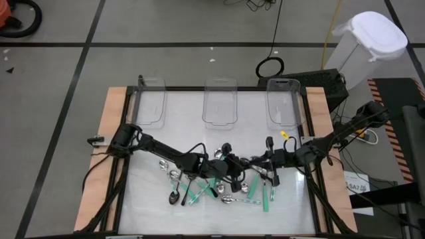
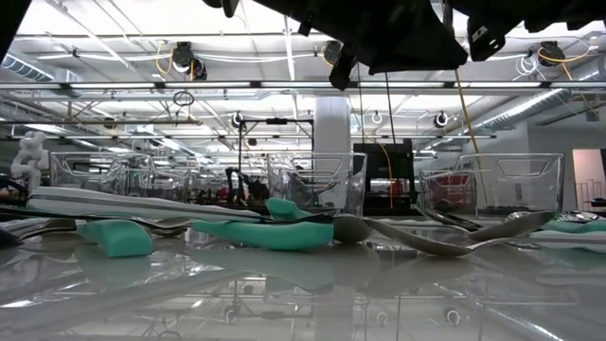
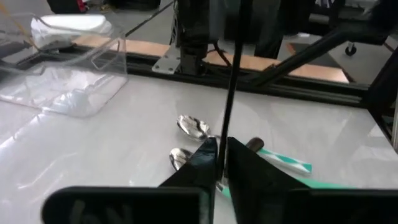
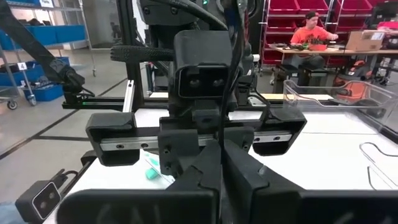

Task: Sort silverware by color (type)
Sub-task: Put the black spoon into the right transparent bin

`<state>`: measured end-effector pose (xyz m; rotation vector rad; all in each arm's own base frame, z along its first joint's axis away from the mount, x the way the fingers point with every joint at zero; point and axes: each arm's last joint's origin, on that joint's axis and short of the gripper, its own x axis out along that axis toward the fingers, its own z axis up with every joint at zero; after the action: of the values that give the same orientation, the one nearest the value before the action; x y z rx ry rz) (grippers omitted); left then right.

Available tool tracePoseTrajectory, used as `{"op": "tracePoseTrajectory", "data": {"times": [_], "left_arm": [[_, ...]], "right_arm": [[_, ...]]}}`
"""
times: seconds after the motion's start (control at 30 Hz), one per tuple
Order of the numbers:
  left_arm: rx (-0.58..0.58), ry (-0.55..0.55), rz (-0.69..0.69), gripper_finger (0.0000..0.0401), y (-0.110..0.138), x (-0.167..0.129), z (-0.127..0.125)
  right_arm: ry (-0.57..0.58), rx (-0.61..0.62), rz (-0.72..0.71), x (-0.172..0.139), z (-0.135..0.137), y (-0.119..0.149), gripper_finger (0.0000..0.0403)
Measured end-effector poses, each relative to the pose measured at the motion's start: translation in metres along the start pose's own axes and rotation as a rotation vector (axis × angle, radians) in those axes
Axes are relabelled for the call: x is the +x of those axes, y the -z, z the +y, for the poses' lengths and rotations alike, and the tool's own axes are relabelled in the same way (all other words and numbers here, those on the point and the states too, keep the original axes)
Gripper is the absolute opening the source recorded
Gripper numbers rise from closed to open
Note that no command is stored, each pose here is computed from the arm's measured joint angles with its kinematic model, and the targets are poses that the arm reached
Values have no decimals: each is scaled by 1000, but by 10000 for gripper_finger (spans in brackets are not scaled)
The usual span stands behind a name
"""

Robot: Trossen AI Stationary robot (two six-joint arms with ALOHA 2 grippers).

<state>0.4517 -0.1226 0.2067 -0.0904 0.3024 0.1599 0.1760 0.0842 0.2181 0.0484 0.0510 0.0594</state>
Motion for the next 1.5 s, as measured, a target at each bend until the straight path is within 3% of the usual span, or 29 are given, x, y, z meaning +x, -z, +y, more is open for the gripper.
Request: {"op": "tracePoseTrajectory", "data": {"times": [0.23,0.37,0.57,0.7,0.87,1.07,1.37,1.5], "left_arm": [[2,-13,62,118,6,0,1],[25,-36,114,141,11,-2,2],[79,-72,222,144,7,-17,7],[111,-82,263,145,-5,-30,12],[147,-89,276,145,-22,-47,18],[169,-97,304,145,-32,-62,22],[218,-115,393,145,-26,-68,26],[222,-116,396,145,-26,-67,27]], "right_arm": [[9,0,-1,0,0,0,1],[60,-9,13,0,-2,2,1],[162,-23,25,-3,-8,-5,1],[214,-46,65,-4,-15,-28,0],[291,-161,125,-8,-30,-61,0],[434,-200,164,-28,-60,-90,0],[750,-103,315,-62,-104,-85,0],[820,-60,388,-64,-121,-79,0]]}}
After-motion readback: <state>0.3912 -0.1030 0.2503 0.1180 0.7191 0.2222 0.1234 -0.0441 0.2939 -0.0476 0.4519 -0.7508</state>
